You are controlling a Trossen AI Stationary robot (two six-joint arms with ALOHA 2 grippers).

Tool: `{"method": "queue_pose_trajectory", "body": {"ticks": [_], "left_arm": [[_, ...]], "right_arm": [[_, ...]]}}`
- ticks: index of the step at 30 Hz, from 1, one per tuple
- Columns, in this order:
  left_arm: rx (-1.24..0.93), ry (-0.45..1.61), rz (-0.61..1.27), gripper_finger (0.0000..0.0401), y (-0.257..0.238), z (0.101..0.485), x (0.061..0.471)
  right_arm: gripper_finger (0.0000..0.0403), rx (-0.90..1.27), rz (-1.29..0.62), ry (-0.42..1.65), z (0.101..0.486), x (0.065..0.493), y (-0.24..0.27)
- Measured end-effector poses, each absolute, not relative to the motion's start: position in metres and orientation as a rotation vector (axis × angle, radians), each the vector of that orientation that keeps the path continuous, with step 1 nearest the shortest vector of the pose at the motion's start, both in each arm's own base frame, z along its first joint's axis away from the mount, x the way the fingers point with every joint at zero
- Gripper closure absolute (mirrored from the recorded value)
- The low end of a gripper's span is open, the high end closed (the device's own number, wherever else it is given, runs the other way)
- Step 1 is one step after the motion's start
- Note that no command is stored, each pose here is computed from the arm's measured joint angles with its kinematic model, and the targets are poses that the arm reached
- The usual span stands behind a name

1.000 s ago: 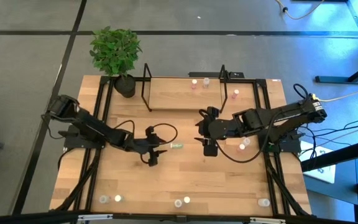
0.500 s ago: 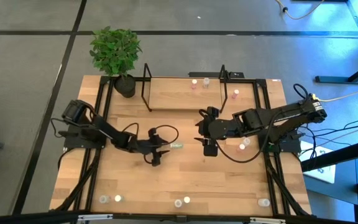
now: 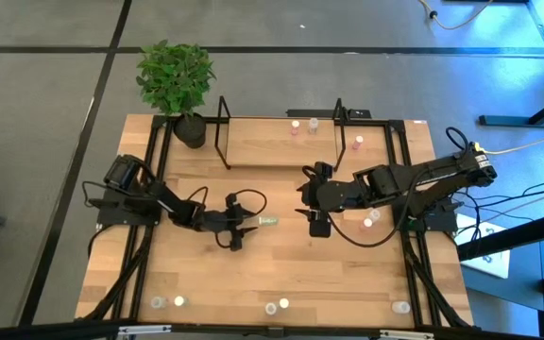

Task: Pick and place medicine bottles onto shelf by color
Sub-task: Put the top blue medicine bottle on the shelf

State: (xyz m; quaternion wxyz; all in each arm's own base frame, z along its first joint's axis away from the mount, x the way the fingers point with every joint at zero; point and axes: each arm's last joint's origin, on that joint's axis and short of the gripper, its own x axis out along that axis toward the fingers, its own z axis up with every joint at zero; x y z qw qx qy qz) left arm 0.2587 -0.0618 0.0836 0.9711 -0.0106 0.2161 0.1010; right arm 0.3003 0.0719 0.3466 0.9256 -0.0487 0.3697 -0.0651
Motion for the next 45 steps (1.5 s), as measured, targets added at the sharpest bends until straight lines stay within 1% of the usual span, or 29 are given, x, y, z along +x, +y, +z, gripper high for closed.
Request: {"method": "queue_pose_trajectory", "body": {"ticks": [10,19,31,45], "left_arm": [[0.009,0.413,0.195,0.0194,-0.061,0.081,0.261],[-0.01,0.426,0.167,0.0194,-0.053,0.081,0.263],[-0.013,0.421,0.144,0.0194,-0.054,0.082,0.266],[0.015,0.438,0.149,0.0194,-0.056,0.072,0.273]], "right_arm": [[0.0148,-0.1,-0.134,0.758,0.347,0.3,0.072],[0.0148,-0.099,-0.134,0.758,0.347,0.3,0.072],[0.0148,-0.099,-0.134,0.758,0.347,0.3,0.072],[0.0148,-0.098,-0.134,0.757,0.347,0.3,0.072]]}}
